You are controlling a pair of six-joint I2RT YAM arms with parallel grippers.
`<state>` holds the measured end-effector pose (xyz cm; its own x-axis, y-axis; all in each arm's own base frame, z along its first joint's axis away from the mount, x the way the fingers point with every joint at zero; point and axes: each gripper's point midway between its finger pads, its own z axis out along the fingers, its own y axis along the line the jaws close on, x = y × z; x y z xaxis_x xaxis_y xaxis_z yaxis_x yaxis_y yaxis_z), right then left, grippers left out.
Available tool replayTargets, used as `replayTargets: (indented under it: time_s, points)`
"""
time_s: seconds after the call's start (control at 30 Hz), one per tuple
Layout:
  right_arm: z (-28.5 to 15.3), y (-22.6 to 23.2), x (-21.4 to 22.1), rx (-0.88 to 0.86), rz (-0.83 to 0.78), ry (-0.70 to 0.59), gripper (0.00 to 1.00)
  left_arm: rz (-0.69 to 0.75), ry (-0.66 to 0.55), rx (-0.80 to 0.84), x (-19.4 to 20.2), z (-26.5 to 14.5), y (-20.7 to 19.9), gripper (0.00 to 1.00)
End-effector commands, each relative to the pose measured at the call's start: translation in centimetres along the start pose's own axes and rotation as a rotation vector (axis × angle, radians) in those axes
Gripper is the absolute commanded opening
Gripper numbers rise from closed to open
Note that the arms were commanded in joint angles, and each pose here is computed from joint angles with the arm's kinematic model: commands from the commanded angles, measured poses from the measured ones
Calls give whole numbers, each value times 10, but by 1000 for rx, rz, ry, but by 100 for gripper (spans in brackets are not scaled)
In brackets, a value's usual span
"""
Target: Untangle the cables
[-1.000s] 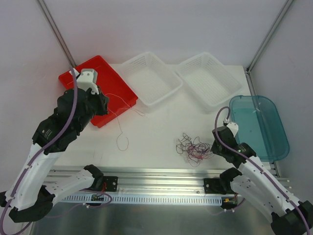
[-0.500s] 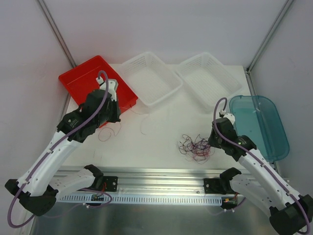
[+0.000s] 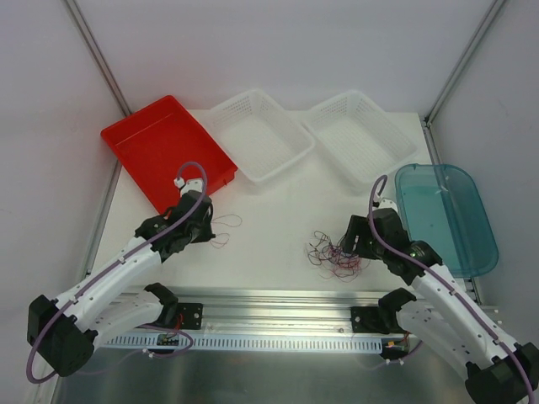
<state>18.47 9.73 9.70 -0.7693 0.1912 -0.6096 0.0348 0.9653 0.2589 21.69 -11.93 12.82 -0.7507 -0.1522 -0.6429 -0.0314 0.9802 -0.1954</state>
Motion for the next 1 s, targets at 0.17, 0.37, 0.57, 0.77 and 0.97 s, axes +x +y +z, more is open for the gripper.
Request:
replayTargets:
  time_s: [0.17,0.37,0.57,0.77,0.97]
  points:
    - [3,17,6,-102,-31,-2,78,-202,-67,-212,21,37,44,12]
    - [4,22,11,-122,-47,3,79,-211,-54,-254,24,53,52,51]
    - [2,26,13,-146,-65,1,80,-222,-18,-265,21,68,51,87]
    - [-2,29,11,-172,-80,-14,80,-227,32,-270,19,83,44,94]
    - [-3,29,14,-182,-92,-7,82,-242,87,-282,24,99,37,95]
